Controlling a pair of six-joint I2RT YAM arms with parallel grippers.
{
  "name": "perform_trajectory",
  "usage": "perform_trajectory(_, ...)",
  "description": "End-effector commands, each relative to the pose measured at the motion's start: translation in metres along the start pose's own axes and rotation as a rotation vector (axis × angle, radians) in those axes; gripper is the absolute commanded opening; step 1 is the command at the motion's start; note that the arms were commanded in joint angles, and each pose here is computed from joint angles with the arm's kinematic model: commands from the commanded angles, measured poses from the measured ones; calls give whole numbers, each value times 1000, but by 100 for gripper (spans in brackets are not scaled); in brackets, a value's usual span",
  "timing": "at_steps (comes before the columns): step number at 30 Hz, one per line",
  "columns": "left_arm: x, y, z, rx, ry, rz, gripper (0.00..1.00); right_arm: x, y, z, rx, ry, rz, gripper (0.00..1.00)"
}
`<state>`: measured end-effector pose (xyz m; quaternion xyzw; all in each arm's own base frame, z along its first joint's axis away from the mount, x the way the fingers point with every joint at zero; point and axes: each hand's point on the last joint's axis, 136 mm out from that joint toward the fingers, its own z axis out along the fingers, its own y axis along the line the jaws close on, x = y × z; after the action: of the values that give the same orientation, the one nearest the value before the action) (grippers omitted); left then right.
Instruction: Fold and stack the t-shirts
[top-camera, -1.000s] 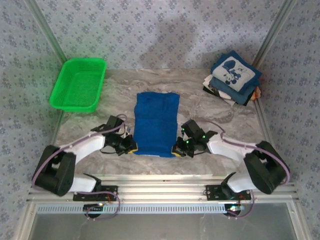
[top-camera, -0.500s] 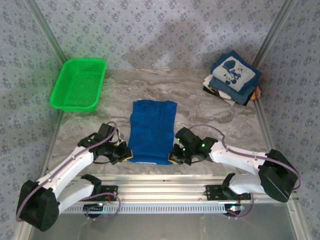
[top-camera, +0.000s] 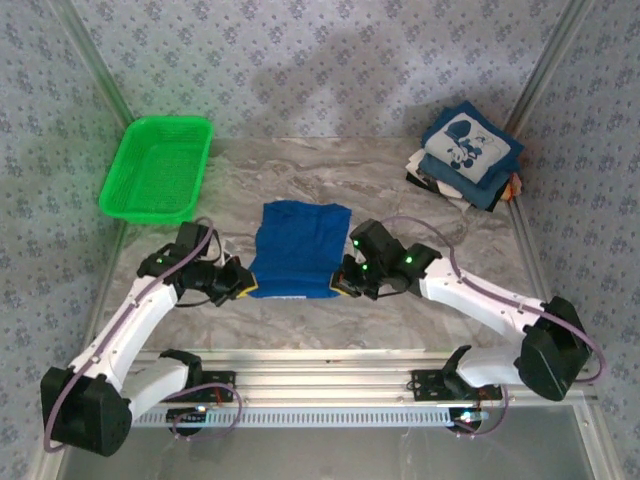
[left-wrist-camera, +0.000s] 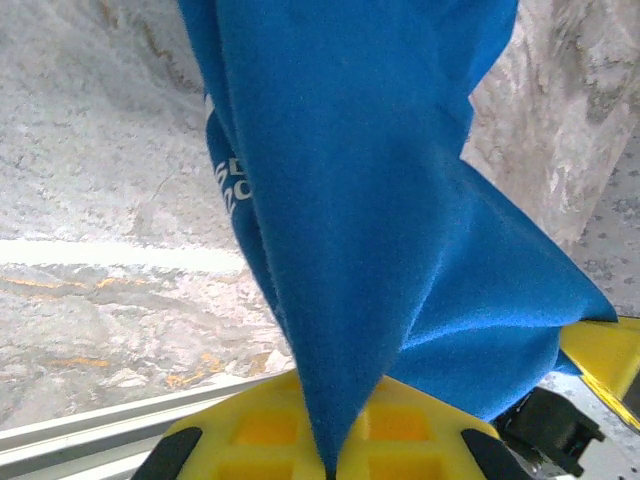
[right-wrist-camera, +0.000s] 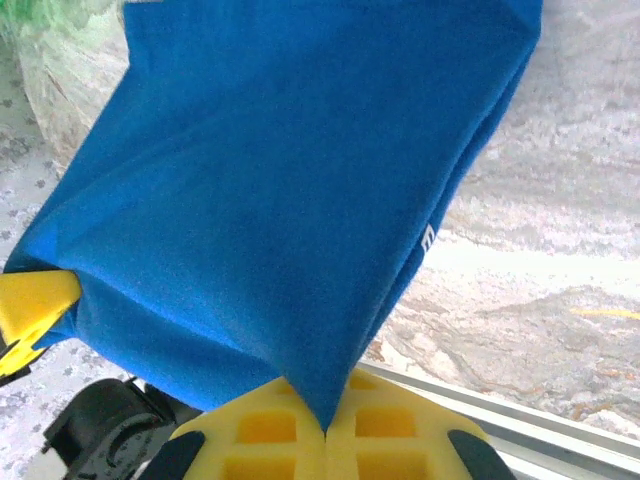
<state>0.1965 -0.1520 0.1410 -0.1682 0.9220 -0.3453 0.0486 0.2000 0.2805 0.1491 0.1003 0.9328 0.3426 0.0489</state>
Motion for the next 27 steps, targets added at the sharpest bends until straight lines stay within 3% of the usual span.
perform_trajectory(1,-7,-14,-10,24,5,27,0,-13,6,-7,18,8,-32,0)
perform_trajectory(11,-54,-40,-27,84,-35,34,0,-66,29,-14,-20,-11,-38,0)
perform_trajectory(27,-125,-65,-17,122,-28,42,1,-142,29,-7,-43,-13,-2,0)
